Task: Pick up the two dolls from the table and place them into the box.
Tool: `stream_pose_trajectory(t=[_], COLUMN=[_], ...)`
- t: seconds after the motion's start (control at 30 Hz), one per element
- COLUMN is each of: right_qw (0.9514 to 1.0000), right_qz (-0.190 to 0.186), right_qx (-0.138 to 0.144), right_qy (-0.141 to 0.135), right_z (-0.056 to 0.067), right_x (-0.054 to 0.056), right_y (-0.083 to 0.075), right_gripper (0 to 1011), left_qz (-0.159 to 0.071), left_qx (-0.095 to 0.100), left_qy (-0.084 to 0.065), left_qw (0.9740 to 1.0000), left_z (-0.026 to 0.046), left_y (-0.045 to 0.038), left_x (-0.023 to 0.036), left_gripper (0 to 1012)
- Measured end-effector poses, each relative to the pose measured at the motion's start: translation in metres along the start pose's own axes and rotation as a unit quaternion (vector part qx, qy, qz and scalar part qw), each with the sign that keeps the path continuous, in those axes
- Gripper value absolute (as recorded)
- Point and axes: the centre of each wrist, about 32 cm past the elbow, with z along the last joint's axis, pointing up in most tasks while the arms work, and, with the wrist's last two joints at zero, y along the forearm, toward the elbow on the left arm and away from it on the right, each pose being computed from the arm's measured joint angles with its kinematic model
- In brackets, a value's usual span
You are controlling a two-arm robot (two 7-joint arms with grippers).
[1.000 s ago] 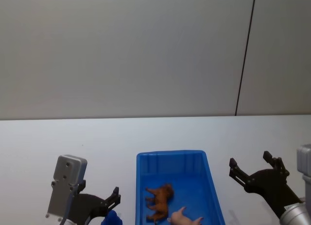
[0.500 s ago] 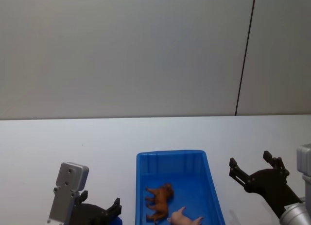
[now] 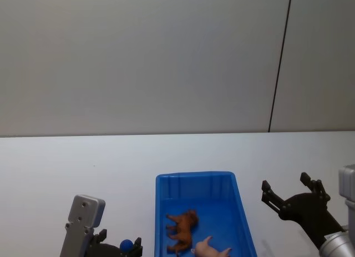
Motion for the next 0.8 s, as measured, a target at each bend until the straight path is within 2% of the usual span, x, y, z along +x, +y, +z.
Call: stream_pose_trajectory(t=[0.17,0.43,0.47,0.5,0.57,0.7,0.8], right_qw=[1.0000,1.0000,1.0000,1.0000,1.0000,1.0000,1.0000], right_qz=[0.000,0.000,0.000,0.000,0.000,0.000,0.000], right_qx=[0.000,0.000,0.000,0.000,0.000,0.000,0.000], right_qy=[0.000,0.000,0.000,0.000,0.000,0.000,0.000], right_z=[0.0000,0.0000,0.0000,0.0000,0.0000,0.0000,0.0000], right_x=[0.0000,0.0000,0.0000,0.0000,0.0000,0.0000,0.0000], right_y=[0.0000,0.0000,0.0000,0.0000,0.0000,0.0000,0.0000], right_gripper=[1001,1001,1001,1001,1001,1001,1001], left_qz=[-0.006,-0.012,-0.012,-0.012,-0.013,-0.015,-0.017], left_qx=[0.006,0.010,0.010,0.010,0.009,0.005,-0.001], left_qy=[0.002,0.002,0.002,0.002,0.001,-0.001,-0.002], left_qw=[1.0000,0.9999,0.9999,0.9999,0.9999,0.9999,0.9999], left_z=[-0.0027,-0.0056,-0.0058,-0.0061,-0.0066,-0.0068,-0.0062], left_y=[0.0000,0.0003,0.0004,0.0005,0.0009,0.0017,0.0025], left_x=[-0.0010,-0.0024,-0.0025,-0.0026,-0.0029,-0.0037,-0.0044], left_gripper=[858,602,602,525,498,333,289])
